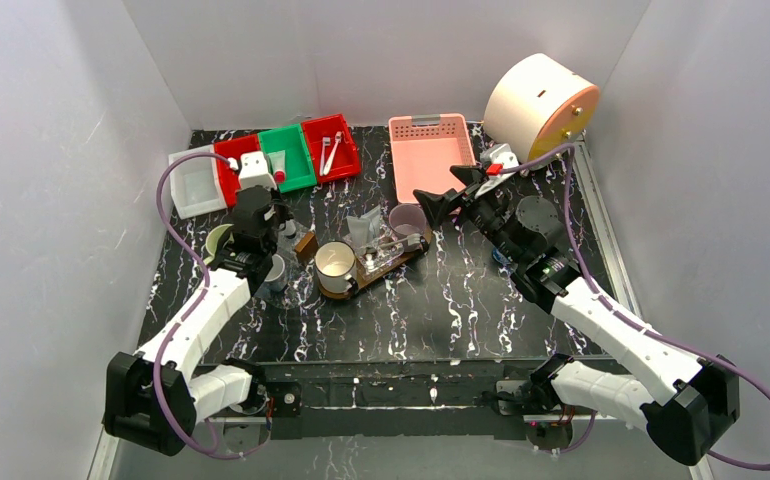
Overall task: Prepare toiletry sets of a toothbrush and toothpaste on the tray
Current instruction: Place the toothpaste in the toothpaste holder, then pick up the toothpaste from the storage box, then place the toothpaste in the toothpaste holder.
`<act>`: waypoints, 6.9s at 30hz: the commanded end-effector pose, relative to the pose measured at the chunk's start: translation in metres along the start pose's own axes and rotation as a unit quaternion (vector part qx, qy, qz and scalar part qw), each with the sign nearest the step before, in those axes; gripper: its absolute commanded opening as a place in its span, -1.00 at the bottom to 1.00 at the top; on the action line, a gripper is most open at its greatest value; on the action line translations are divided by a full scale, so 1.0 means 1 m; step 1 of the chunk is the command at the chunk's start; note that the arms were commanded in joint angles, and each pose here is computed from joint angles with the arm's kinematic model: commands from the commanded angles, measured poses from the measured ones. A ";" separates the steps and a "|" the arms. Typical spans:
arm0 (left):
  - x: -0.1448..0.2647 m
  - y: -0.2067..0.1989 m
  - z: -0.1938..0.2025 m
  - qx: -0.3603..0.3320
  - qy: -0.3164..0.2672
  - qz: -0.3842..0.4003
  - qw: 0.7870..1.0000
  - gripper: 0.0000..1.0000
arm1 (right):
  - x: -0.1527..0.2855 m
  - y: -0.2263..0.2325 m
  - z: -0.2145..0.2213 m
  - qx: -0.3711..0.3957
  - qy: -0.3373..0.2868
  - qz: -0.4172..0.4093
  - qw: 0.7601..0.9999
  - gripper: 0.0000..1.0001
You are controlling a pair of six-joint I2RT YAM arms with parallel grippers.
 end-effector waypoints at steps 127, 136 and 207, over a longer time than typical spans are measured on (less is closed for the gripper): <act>-0.252 -0.007 0.068 -0.045 0.290 -0.078 0.953 -0.30 | -0.011 -0.009 0.011 0.028 0.009 0.030 0.999 0.97; -0.235 -0.008 0.016 -0.014 0.211 -0.067 0.975 -0.71 | -0.012 -0.008 0.011 0.026 0.010 0.024 0.999 0.97; 0.055 -0.069 -0.050 -0.086 -0.233 0.339 0.907 -1.00 | -0.142 0.086 0.000 -0.350 0.006 -0.165 0.922 0.68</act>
Point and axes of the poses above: each gripper's point midway between its finger pads, its own x axis back along the fingers, its own y axis along the line the jaws close on, z = x × y, the point moved 9 cm from there along x, back along the fingers, and after that the axes turned 4 degrees about -x, right-handed, at the moved point
